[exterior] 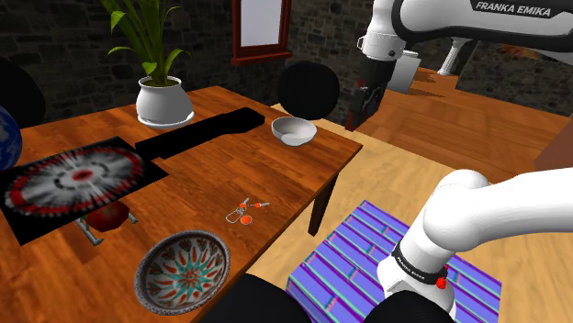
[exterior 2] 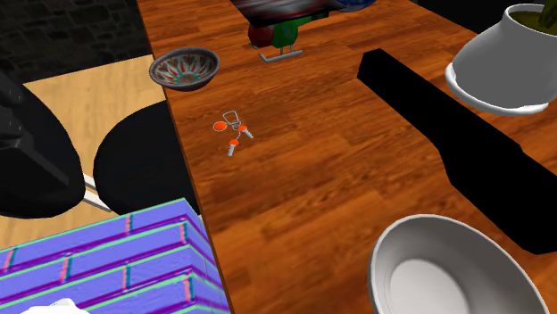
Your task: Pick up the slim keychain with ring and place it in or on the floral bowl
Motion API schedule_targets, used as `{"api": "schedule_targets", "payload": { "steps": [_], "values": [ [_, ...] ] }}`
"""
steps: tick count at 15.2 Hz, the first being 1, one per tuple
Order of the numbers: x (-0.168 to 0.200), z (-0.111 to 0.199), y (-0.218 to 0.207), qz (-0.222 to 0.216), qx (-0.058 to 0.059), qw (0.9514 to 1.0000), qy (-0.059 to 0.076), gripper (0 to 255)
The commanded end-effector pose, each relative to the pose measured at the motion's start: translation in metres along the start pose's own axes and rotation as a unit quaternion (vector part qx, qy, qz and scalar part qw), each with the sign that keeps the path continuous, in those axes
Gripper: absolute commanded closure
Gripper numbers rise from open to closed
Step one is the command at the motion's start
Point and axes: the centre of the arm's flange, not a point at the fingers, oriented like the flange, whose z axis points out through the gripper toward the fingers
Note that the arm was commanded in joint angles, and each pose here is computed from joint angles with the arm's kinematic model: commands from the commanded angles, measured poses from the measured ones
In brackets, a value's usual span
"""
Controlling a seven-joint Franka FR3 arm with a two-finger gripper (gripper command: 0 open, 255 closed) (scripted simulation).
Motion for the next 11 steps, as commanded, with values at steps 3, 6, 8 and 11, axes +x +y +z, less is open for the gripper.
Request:
{"api": "schedule_targets", "payload": {
  "steps": [3, 6, 8, 11],
  "values": [
    [0.006, 0.013, -0.022, 0.006, 0.002, 1.0, 0.0, 0],
    [0.015, 0.032, -0.054, 0.015, 0.005, 0.9999, 0.0, 0],
    [0.021, 0.045, -0.075, 0.022, 0.008, 0.9997, 0.0, 0],
    [0.031, 0.064, -0.108, 0.031, 0.011, 0.9995, 0.0, 0]
  ]
}}
